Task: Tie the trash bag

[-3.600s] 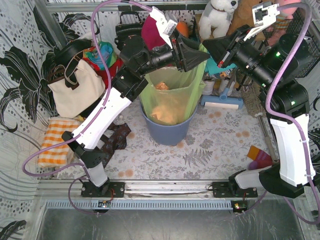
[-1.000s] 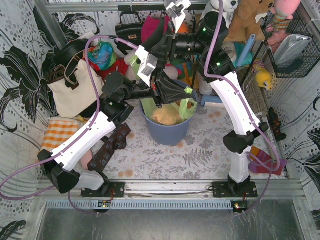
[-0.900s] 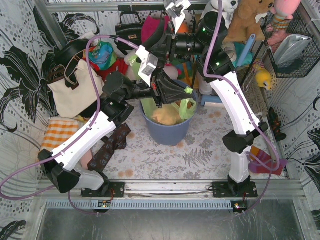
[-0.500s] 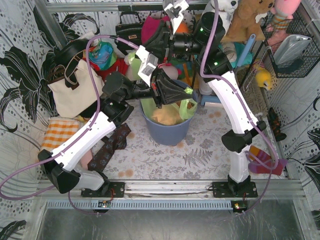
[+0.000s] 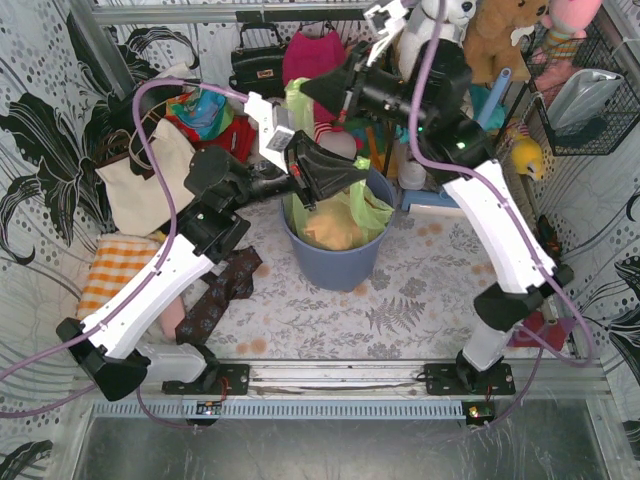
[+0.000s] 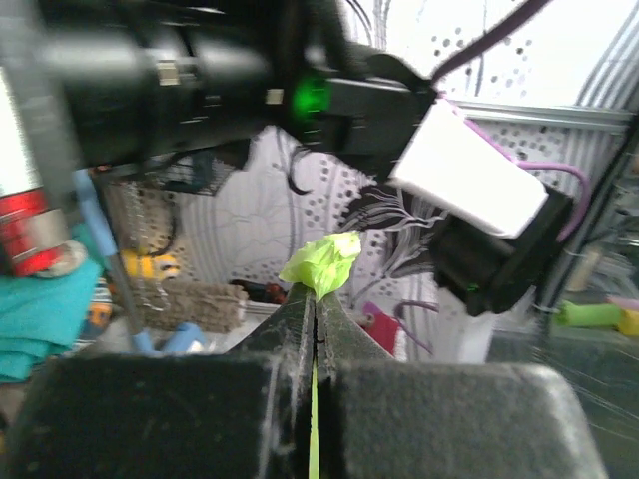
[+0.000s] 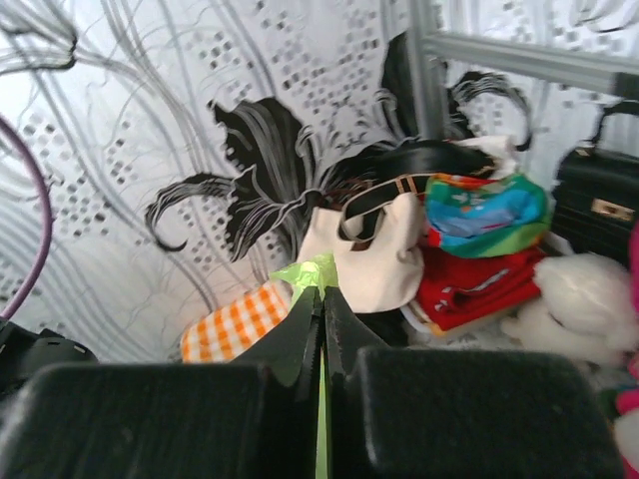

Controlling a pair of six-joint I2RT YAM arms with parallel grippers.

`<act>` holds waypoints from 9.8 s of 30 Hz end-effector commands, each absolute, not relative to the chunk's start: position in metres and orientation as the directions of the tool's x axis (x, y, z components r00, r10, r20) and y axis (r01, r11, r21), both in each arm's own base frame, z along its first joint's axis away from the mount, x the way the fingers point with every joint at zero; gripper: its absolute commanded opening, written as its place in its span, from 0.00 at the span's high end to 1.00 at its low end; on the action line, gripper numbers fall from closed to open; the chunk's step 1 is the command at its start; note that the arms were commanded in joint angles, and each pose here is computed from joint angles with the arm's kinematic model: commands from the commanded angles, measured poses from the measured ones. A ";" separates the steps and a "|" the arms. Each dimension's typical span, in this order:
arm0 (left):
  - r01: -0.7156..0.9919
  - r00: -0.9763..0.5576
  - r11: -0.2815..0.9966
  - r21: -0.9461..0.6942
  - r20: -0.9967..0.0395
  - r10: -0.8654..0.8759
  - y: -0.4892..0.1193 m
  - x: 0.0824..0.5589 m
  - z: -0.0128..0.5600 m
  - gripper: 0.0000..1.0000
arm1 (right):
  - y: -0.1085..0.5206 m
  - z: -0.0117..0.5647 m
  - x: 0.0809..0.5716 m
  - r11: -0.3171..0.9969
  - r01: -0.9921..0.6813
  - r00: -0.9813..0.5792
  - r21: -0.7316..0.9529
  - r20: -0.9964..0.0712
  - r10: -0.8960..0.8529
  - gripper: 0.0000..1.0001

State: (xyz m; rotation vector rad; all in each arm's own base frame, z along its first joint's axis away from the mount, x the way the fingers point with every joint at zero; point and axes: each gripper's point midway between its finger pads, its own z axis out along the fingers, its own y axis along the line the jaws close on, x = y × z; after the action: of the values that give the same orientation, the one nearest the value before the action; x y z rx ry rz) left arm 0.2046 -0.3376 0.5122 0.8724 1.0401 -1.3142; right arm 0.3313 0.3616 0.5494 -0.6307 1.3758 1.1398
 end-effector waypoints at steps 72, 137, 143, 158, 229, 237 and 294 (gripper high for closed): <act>0.812 0.079 0.569 -0.132 -0.940 -0.331 -0.274 0.289 0.505 1.00 | 0.304 0.465 0.189 0.119 -0.990 0.104 -0.071 -0.948 0.301 1.00; 0.835 0.018 0.531 -0.144 -0.958 -0.287 -0.280 0.283 0.490 1.00 | 0.294 0.393 0.272 0.886 -0.407 -0.253 0.223 -0.959 0.125 1.00; 0.833 0.025 0.535 -0.139 -0.957 -0.288 -0.277 0.280 0.492 0.56 | 0.298 0.390 0.277 0.885 -0.396 -0.245 0.243 -0.957 0.153 1.00; 0.572 -0.014 0.765 -0.295 -0.936 -0.351 -0.202 0.297 0.455 0.32 | 0.306 0.386 0.279 0.883 -0.408 -0.255 0.232 -0.958 0.134 1.00; 0.910 -0.354 0.173 -0.376 -0.924 -0.142 -0.253 0.252 0.378 1.00 | 0.329 0.369 0.289 0.735 -0.413 -0.195 0.537 -0.841 0.504 1.00; 0.891 -0.402 0.185 -0.413 -0.910 -0.099 -0.258 0.235 0.358 1.00 | 0.326 0.377 0.291 0.701 -0.462 -0.083 0.543 -0.814 0.575 1.00; 0.891 -0.154 0.426 -0.158 -0.987 -0.044 -0.250 0.290 0.362 1.00 | 0.323 0.382 0.283 0.634 -0.597 0.098 0.492 -0.740 0.666 1.00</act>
State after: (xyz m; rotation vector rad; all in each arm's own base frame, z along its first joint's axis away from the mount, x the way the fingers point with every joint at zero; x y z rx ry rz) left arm 0.3071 -0.2482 0.3504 0.7387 1.5741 -0.9372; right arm 0.2840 0.3222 0.3658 0.0666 1.2046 0.9223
